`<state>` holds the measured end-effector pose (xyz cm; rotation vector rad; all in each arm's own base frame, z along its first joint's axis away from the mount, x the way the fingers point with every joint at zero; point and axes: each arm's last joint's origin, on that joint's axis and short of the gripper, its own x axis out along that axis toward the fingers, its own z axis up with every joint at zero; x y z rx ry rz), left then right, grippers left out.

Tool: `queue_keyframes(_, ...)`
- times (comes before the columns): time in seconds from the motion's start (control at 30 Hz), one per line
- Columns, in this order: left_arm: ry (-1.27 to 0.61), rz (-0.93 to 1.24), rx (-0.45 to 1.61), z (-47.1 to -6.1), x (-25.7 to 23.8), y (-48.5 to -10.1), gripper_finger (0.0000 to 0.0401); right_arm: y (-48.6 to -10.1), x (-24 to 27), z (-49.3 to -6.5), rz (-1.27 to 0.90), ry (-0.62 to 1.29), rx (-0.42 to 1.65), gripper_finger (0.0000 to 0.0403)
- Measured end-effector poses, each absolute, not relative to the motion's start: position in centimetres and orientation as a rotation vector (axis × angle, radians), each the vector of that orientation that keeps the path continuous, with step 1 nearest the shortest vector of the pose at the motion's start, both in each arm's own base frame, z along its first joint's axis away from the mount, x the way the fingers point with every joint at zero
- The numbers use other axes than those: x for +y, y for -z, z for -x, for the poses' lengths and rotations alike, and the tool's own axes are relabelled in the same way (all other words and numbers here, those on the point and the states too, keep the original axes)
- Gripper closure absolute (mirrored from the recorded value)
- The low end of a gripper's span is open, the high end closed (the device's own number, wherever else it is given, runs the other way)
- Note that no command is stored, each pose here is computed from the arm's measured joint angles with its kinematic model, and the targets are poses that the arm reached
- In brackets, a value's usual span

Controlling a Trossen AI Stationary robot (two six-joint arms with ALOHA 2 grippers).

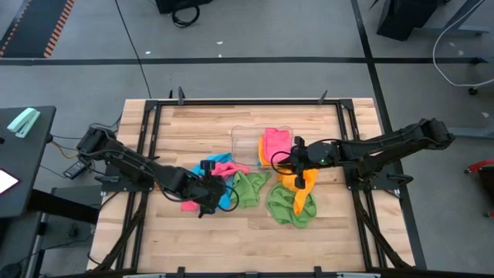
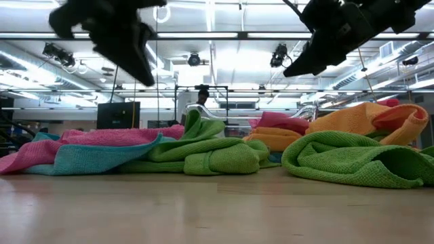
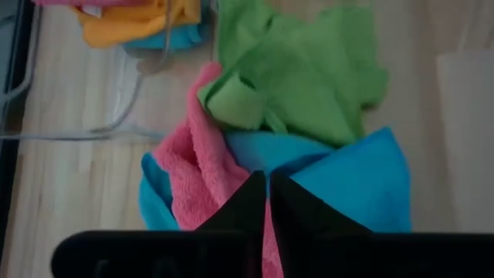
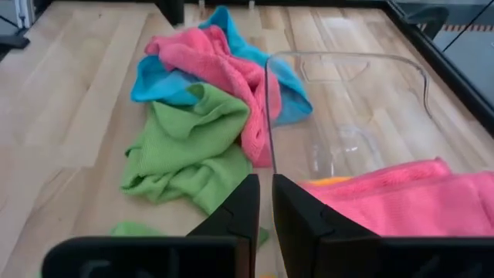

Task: Fold microfiber towels
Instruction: Fold the pink microfiber cloth

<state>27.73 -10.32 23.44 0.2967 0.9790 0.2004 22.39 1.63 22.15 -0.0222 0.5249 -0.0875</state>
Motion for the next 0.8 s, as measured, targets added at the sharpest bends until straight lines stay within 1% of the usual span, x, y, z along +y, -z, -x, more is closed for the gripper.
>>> queue_keyframes(0.17, -0.185, -0.268, 0.990, -27.9, -10.5, -24.6, 0.0359, -22.2, 1.6, -22.4, -0.064, 0.111, 0.515, 0.0356)
queue_keyframes(0.43, -0.199, -0.241, 1.028, -27.6, -10.4, -24.5, 0.0362, -22.2, 2.2, -22.4, -0.022, 0.078, 0.518, 0.0356)
queue_keyframes(0.57, -0.203, -0.248, 1.062, -27.3, -10.3, -24.8, 0.0347, -22.1, 2.9, -22.4, 0.021, 0.040, 0.522, 0.0356)
queue_keyframes(0.67, -0.175, -0.229, 1.075, -27.4, -10.4, -25.6, 0.0331, -21.9, 3.4, -22.7, 0.041, 0.016, 0.508, 0.0356)
queue_keyframes(0.8, -0.157, -0.209, 1.089, -27.6, -10.1, -25.7, 0.0315, -21.3, 3.9, -23.4, 0.054, -0.002, 0.513, 0.0356)
